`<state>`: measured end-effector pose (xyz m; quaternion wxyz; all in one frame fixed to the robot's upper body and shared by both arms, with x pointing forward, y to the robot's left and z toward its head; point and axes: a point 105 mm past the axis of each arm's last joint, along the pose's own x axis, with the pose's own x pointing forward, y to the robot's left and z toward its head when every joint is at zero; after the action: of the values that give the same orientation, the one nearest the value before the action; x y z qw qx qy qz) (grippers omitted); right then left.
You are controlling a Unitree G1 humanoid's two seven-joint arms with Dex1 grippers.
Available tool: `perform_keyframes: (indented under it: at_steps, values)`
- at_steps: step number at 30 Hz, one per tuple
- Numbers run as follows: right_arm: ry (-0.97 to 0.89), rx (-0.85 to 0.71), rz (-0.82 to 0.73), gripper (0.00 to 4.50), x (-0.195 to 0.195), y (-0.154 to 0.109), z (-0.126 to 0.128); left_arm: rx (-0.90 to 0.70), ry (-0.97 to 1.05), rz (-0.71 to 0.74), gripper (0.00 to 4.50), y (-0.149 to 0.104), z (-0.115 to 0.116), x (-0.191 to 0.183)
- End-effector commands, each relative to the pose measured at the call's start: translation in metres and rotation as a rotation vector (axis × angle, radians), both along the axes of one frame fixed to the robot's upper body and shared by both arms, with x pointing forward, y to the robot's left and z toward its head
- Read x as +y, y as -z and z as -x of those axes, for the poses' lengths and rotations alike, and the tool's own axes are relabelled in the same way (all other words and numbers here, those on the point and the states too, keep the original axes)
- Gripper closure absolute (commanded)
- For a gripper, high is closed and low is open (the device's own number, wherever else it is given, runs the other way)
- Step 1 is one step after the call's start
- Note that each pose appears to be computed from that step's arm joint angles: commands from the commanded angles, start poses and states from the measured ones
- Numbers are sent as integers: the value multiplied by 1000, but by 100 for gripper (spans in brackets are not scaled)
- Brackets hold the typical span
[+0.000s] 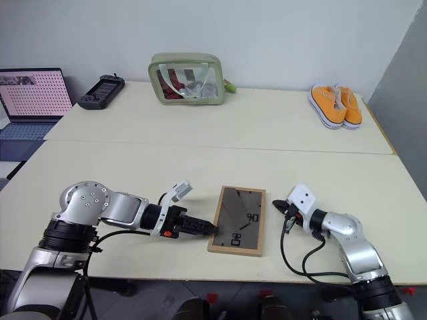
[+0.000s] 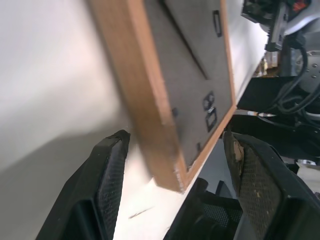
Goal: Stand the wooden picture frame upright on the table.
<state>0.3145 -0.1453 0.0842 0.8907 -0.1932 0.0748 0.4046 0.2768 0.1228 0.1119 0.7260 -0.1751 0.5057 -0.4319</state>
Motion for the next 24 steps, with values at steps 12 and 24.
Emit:
perform_keyframes:
  at_steps: [12, 24]
  values:
    - [3, -34, -26, 450, 5, -8, 5, 44, 71, -21, 130, 7, 11, -14]
    - [12, -29, -146, 450, 47, -10, -5, 39, 34, 15, 130, 4, 3, -21]
